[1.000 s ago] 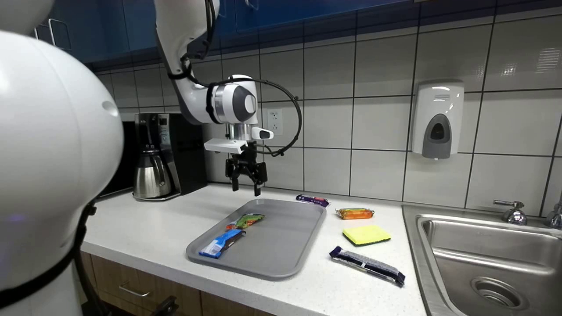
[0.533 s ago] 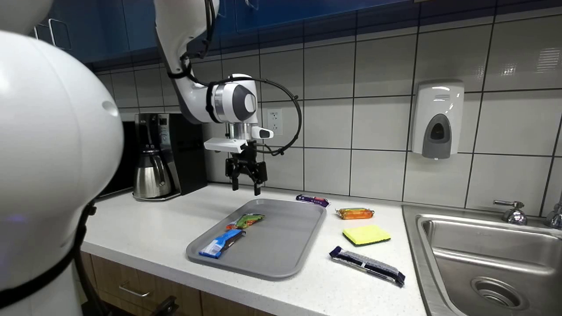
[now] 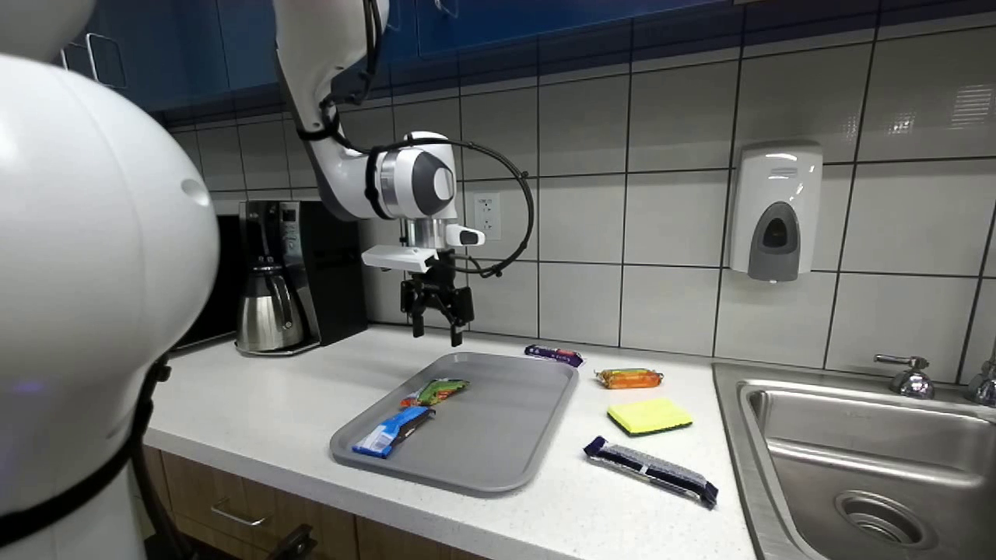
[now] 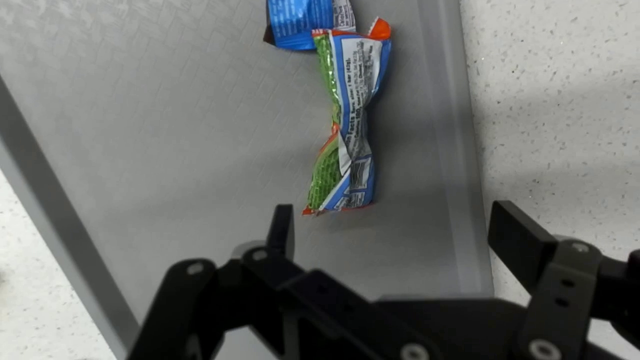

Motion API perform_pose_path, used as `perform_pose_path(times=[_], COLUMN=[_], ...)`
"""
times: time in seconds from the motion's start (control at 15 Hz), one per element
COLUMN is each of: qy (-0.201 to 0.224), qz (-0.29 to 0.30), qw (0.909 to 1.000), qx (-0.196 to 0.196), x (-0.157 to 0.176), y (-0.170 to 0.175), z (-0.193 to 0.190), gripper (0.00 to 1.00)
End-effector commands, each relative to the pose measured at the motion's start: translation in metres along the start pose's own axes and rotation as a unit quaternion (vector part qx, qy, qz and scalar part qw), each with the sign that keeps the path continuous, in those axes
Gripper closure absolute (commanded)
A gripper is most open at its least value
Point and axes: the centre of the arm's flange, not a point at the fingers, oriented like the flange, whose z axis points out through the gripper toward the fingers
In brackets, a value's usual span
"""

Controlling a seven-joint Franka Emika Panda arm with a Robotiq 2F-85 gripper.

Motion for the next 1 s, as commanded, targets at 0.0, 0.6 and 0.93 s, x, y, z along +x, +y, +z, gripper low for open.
perform_pose_path(times=[0.0, 0.6, 0.93], qy=[0.014, 0.038, 0.047], qz=[0.041, 0.185, 0.259], qw=[0.9991, 0.982, 0.9646], qx=[0.001, -0.006, -0.012], x=[0.007, 0.052, 0.084], y=[-0.001, 0.017, 0.03], z=[-0.002, 0.007, 0.015], gripper=[0.0, 0.0, 0.0])
